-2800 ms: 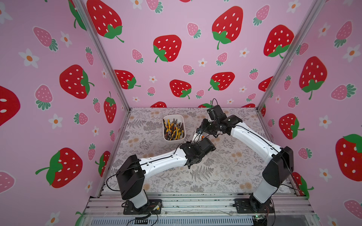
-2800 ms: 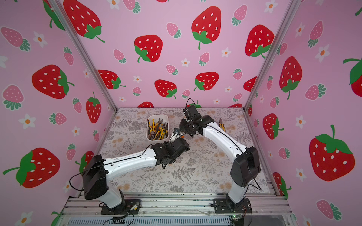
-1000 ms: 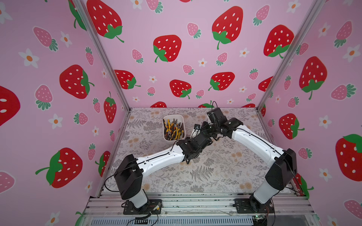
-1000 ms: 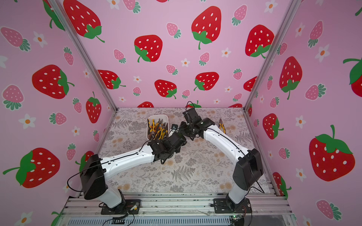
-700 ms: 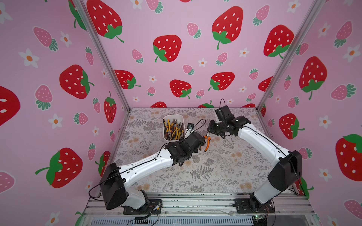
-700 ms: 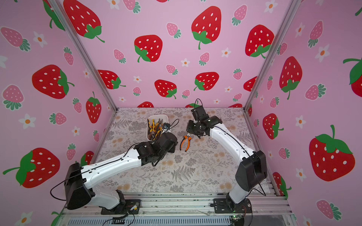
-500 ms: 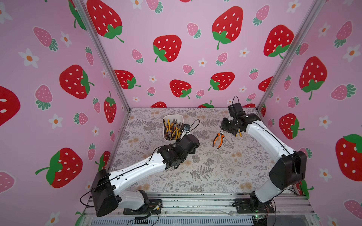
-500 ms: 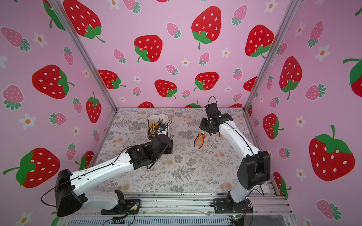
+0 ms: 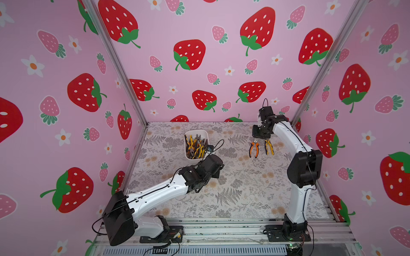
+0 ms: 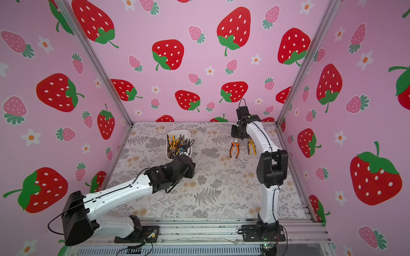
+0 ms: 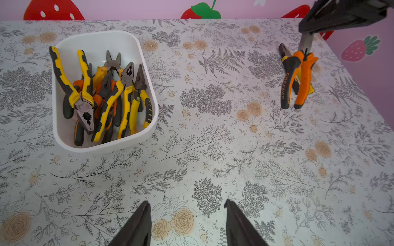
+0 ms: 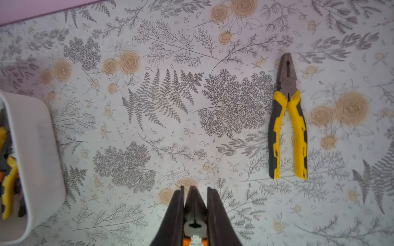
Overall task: Take the pliers out of the storage box
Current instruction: Place the pliers at the center of the board.
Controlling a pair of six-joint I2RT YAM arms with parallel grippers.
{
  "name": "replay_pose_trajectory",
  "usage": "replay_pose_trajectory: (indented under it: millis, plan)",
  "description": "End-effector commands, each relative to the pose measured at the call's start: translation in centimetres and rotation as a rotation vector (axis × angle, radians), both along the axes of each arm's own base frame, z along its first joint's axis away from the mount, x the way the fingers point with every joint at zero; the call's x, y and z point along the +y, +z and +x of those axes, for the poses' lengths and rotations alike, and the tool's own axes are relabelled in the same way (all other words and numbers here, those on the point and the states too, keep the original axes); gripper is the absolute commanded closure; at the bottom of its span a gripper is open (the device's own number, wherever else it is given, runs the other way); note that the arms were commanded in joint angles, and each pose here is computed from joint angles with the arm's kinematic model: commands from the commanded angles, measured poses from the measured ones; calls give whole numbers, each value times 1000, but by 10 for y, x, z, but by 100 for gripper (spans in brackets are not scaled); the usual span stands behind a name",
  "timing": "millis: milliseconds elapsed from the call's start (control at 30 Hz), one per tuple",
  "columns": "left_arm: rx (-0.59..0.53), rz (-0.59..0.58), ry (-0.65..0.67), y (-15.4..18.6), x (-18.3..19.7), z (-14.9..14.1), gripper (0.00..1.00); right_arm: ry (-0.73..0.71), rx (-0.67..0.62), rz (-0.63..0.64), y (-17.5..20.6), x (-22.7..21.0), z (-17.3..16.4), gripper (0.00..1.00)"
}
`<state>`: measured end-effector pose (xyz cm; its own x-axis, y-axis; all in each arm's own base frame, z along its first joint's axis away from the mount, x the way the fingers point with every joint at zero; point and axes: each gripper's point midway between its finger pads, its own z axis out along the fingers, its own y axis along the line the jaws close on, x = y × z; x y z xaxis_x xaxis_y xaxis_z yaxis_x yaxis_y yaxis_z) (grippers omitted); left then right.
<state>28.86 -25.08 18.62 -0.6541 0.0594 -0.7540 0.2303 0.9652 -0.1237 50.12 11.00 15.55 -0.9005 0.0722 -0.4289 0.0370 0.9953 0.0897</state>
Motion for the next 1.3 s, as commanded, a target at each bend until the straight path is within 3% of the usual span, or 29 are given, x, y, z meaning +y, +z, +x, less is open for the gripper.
replay_pose_trajectory:
  millis: [0, 400, 667, 1267]
  plan:
    - [23, -6, -37, -11, -6, 4, 43, 84, 11, -34, 1, -12, 11, 100]
    - [94, 9, -92, -41, -19, 33, 45, 62, 32, -19, -43, -46, 70, 100]
    - [113, 3, -98, -49, -23, 47, 46, 63, 81, 4, -77, -47, 75, 100]
    - [130, -7, -97, -53, -20, 53, 47, 40, 89, 1, -101, -52, 84, 100]
